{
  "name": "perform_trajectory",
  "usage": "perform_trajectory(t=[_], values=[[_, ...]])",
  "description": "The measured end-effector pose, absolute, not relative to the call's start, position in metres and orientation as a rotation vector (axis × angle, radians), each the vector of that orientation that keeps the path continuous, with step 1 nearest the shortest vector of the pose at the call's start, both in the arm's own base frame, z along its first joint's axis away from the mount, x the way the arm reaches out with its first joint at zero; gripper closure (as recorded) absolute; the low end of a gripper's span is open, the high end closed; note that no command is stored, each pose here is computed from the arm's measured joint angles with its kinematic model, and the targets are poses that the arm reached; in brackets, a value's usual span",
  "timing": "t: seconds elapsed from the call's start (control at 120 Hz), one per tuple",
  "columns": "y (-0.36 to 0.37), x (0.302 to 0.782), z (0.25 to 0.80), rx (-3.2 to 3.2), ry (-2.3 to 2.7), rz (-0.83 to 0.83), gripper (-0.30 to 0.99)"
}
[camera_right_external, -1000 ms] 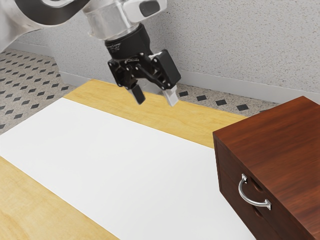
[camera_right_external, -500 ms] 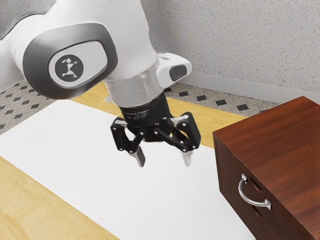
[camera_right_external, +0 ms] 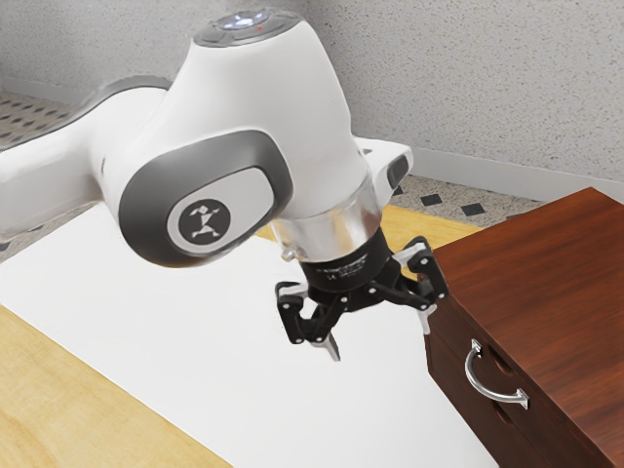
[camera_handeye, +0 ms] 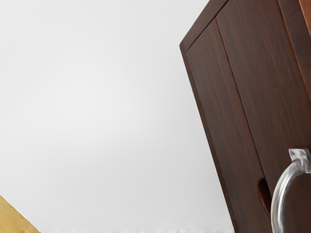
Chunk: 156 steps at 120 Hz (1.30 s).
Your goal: Pull the drawer handle with one arm to open the drawer
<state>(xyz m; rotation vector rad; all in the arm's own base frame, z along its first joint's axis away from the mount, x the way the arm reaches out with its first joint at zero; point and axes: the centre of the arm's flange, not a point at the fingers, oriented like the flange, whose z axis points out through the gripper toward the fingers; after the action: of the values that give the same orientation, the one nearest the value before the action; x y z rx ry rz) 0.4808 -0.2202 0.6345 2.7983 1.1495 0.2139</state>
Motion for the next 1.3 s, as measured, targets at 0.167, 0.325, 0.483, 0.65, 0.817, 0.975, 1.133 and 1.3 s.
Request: perform_trajectory(t=[0.167,0.325,0.483,0.65,0.817,0.975,1.133,1.3], values=[[-0.225,0.488,0.614,2.732,1.25,0.163,0.0],[-0.238,0.482,0.608,2.692,1.291,0.15,0.0],[-0.248,0.479,0.601,2.667,1.333,0.138,0.0],[-0.25,0.481,0.594,2.629,1.378,0.148,0.0],[-0.258,0.477,0.586,2.601,1.387,0.17,0.0],[-0.26,0.478,0.573,2.572,1.4,0.192,0.0],[-0.266,0.479,0.573,2.541,1.395,0.217,0.0],[-0.274,0.479,0.572,2.525,1.387,0.226,0.03]])
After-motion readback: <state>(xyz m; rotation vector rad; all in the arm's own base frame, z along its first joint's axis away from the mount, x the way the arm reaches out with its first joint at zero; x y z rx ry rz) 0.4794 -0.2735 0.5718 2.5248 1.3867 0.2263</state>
